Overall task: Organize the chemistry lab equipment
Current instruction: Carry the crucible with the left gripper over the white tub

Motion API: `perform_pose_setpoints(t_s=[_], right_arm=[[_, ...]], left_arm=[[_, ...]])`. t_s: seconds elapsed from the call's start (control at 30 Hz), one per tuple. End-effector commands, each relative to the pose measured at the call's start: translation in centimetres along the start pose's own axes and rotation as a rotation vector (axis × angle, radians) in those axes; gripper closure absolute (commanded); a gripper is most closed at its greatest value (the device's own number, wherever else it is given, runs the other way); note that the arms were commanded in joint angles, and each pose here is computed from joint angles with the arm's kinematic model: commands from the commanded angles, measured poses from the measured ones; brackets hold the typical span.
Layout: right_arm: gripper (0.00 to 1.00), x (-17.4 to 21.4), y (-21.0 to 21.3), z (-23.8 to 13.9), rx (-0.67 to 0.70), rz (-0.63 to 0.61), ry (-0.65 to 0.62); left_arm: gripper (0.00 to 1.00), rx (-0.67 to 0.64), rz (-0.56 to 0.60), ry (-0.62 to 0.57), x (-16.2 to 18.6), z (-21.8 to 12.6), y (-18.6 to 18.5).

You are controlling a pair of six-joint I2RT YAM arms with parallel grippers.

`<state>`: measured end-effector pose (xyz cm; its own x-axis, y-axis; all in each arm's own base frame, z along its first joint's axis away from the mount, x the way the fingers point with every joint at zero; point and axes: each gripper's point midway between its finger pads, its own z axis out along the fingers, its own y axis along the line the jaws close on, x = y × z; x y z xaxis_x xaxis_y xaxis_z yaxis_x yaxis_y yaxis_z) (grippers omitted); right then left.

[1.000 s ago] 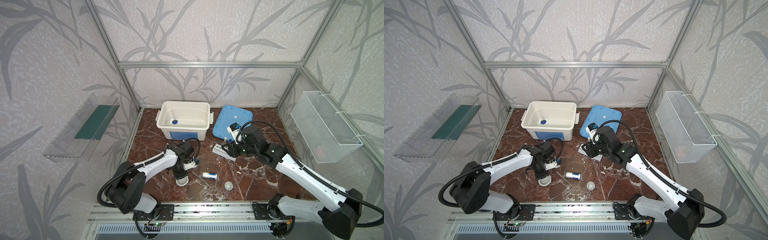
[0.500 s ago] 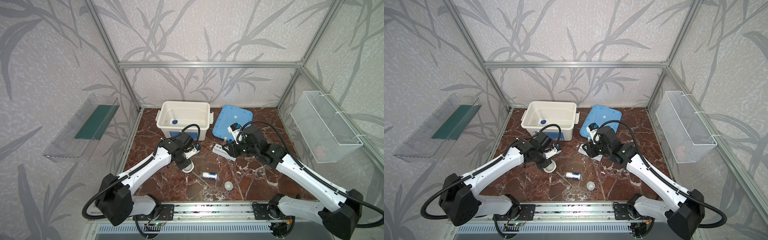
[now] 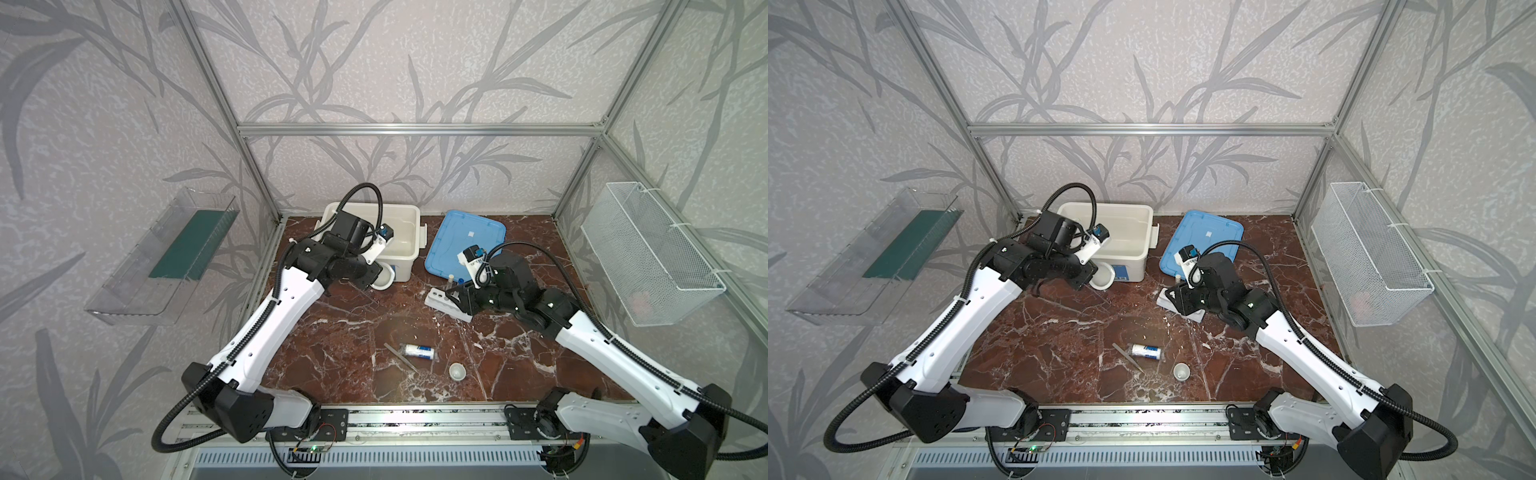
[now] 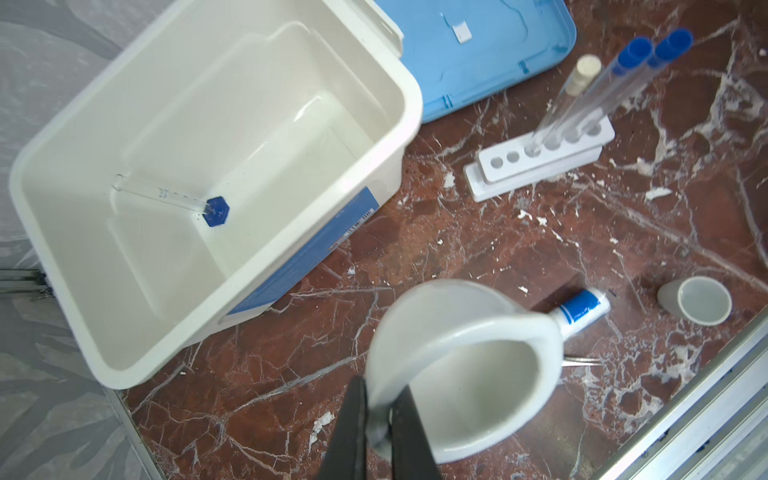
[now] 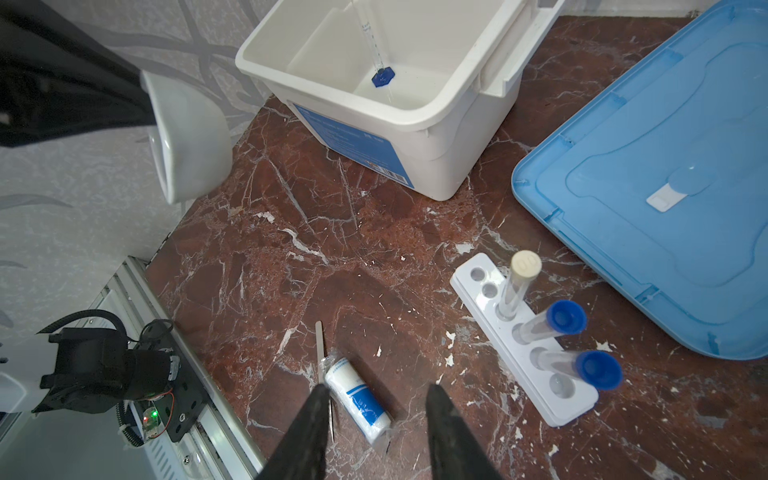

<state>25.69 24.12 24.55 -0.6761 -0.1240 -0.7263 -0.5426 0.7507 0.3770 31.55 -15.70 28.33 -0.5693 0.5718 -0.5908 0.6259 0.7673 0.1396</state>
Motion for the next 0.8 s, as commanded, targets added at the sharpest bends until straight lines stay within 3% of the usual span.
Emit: perform_pose_setpoints(t_s=[0.0,0.3,0.53,0.77], right_arm=[[0.60,-1.8,0.4,-1.2,-0.010,-0.006,-0.069],[0.60,-1.7,0.2,-0.7,-0.014,0.014,-0.075],[0.60,-1.2,-0.1,-0.3,-0.012,0.029,-0.065],[0.60,-0.8,-0.5,0.3,-0.002,0.034,-0.048]], left_arm=[[0.92,-0.044,-0.120,-0.008,-1.6,-0.2,2.8],[0.92,-0.179,-0.430,-0.009,-6.8,3.6,11.3],[0.95,-0.234,-0.610,0.064,-6.8,8.4,14.1],[0.95,-0.255,-0.752,0.109,-4.6,11.1,15.6]])
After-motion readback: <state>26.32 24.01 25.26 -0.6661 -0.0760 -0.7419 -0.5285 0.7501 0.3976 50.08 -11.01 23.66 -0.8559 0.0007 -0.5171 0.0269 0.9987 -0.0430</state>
